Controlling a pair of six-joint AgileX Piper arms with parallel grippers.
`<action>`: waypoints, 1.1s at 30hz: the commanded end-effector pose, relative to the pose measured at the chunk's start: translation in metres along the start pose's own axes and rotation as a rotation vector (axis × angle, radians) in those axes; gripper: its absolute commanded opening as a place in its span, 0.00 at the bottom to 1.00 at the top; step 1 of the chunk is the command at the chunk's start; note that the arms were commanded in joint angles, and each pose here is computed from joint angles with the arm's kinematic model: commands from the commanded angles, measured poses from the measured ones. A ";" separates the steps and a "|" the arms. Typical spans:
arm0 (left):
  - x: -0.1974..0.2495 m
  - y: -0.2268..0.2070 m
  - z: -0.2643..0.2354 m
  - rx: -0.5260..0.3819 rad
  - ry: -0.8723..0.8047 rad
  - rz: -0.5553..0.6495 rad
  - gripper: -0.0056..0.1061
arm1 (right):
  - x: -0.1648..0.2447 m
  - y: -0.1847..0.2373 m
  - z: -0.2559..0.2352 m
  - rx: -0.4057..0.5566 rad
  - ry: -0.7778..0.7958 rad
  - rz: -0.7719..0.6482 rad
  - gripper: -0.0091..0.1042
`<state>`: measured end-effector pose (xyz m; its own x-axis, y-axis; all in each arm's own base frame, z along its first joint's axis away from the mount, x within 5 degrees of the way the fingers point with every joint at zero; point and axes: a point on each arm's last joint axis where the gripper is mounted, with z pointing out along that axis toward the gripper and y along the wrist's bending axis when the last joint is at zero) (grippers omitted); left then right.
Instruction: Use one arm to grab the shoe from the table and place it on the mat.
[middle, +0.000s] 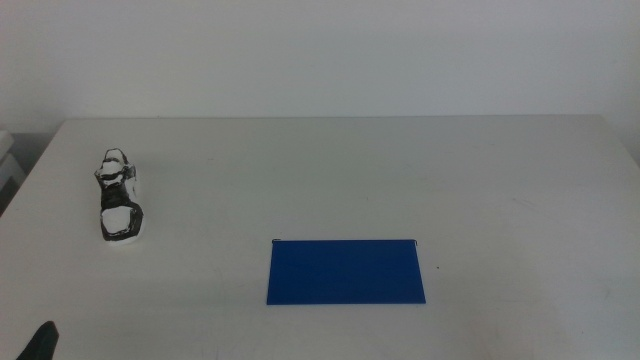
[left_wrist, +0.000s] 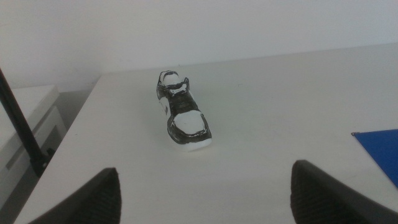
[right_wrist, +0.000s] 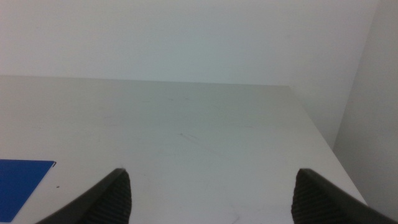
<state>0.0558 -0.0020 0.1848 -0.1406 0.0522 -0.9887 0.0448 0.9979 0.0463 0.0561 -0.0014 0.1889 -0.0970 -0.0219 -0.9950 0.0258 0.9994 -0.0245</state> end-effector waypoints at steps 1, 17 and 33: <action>-0.008 0.000 -0.002 0.004 -0.100 -0.026 0.89 | -0.011 -0.001 -0.003 0.012 -0.109 -0.021 0.67; -0.111 0.004 0.022 0.009 -0.039 -0.087 0.89 | -0.011 -0.001 -0.003 0.012 -0.109 -0.021 0.67; -0.230 0.010 0.090 0.001 0.135 -0.054 0.89 | -0.011 -0.001 -0.003 0.012 -0.109 -0.021 0.67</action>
<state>0.1710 -0.0063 0.3800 -0.3384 0.0122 -0.9409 0.0340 0.9994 0.0007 0.0561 -0.0014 0.1889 -0.0970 -0.0219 -0.9950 0.0258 0.9994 -0.0245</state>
